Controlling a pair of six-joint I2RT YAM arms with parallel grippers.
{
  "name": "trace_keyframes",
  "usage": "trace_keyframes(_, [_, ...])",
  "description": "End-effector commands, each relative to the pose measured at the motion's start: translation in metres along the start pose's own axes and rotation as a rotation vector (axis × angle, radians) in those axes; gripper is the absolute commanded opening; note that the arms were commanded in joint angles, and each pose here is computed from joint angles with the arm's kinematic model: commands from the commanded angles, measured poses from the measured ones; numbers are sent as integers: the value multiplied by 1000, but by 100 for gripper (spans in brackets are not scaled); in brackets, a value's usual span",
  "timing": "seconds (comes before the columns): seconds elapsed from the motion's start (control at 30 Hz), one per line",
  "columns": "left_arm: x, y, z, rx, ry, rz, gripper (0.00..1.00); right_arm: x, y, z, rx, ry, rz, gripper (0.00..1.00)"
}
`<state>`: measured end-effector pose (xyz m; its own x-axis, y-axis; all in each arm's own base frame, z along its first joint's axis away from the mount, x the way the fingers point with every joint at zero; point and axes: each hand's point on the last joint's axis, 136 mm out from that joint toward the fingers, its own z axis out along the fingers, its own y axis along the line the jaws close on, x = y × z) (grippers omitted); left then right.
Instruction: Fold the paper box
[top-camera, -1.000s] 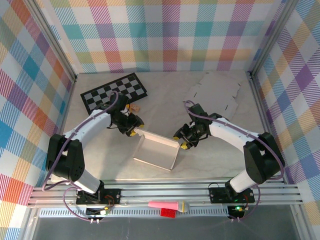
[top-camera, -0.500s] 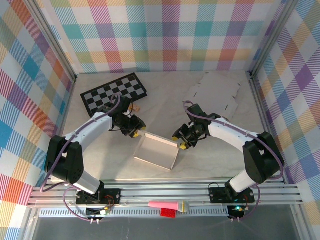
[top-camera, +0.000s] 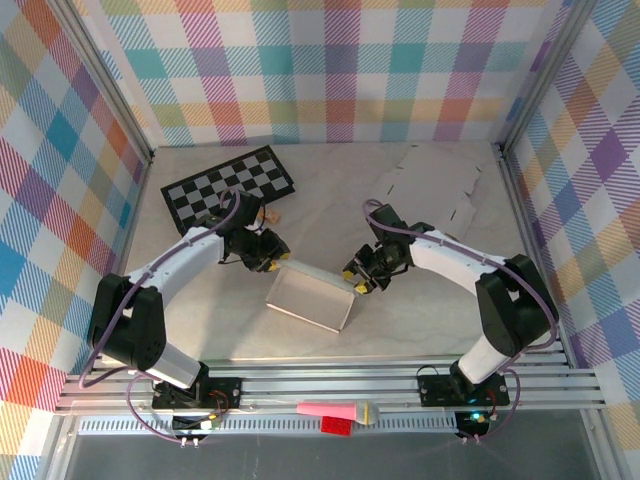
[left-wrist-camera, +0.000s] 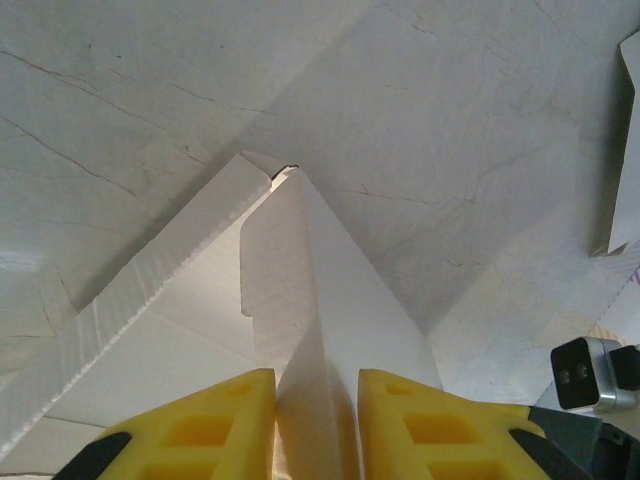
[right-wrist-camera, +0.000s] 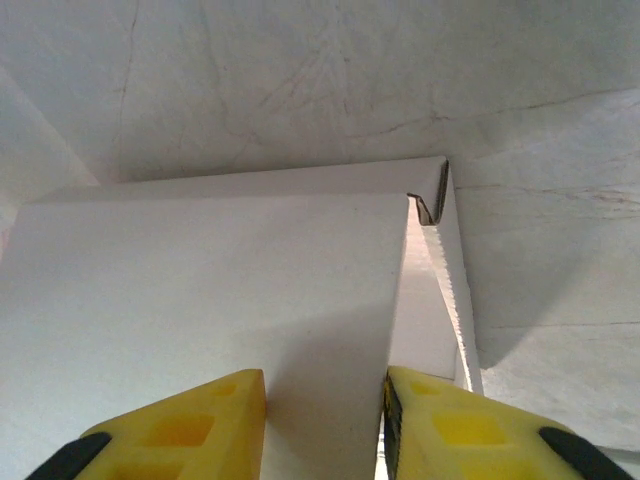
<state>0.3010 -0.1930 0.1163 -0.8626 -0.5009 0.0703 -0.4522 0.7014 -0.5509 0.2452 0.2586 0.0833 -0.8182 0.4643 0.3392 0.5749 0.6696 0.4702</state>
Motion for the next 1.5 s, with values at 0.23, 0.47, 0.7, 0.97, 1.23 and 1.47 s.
trace_keyframes(0.23, [4, 4, 7, 35, -29, 57, 25, -8, 49, -5, -62, -19, -116, 31])
trace_keyframes(0.47, [5, 21, 9, 22, -66, 121, 25, -17, 51, -7, -13, -63, -227, 28])
trace_keyframes(0.7, [17, 39, 19, 16, -64, 128, 26, -15, 35, -1, 20, -51, -272, 27])
trace_keyframes(0.97, [23, 49, 22, -41, -67, 163, 32, -18, 14, -2, 101, -69, -337, 26])
trace_keyframes(1.23, [23, 55, 22, -87, -69, 176, 34, -19, 0, -16, 183, -96, -432, 39])
trace_keyframes(1.47, [25, 55, 22, -116, -58, 196, 34, -10, -15, -12, 172, -61, -494, 59])
